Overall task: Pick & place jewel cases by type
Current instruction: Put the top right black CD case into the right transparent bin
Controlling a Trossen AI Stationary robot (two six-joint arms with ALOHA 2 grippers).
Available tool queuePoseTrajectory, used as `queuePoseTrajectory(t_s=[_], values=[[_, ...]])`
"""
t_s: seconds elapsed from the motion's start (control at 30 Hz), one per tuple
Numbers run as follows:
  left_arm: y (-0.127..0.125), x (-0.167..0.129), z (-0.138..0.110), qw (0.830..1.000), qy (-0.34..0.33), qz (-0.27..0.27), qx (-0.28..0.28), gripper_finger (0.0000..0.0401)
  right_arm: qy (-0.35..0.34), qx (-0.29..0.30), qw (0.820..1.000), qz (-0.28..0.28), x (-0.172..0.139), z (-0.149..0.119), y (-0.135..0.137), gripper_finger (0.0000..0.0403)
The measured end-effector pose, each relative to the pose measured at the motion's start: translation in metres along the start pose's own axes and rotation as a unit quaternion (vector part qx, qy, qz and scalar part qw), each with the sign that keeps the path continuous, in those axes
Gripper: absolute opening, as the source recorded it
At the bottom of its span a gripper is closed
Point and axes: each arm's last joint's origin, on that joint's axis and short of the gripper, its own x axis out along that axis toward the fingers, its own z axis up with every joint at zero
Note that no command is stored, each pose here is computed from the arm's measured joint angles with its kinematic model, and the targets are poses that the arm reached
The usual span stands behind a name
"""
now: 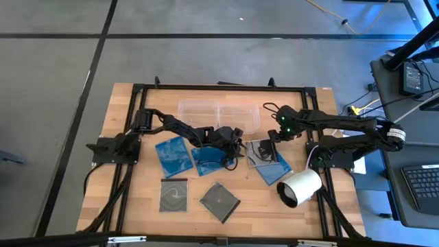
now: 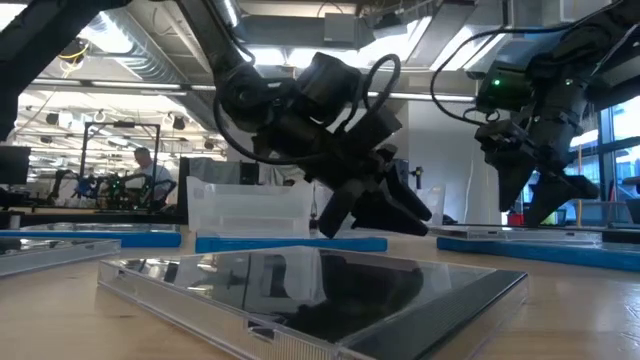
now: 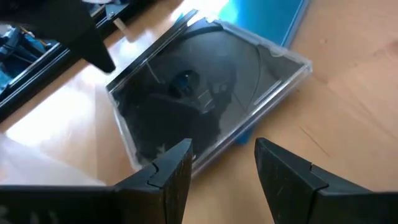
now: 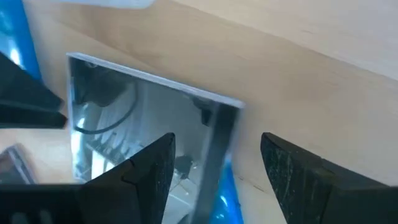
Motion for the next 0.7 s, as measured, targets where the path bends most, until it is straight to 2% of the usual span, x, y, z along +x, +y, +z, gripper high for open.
queuePoseTrajectory(t_s=[0.23, 0.47, 0.7], values=[[0.002, 0.001, 0.000, 1.000, 0.001, 0.000, -0.002, 0.0171, 0.025, -0.010, 0.999, 0.016, 0.010, 0.009, -0.004, 0.0239], [0.001, 0.001, 0.000, 1.000, 0.003, 0.000, -0.007, 0.0171, 0.040, -0.001, 0.999, 0.010, 0.017, 0.013, -0.008, 0.0239], [0.001, 0.001, 0.000, 1.000, 0.003, 0.000, -0.011, 0.0171, 0.023, -0.042, 0.997, 0.066, 0.019, 0.019, 0.000, 0.0239]])
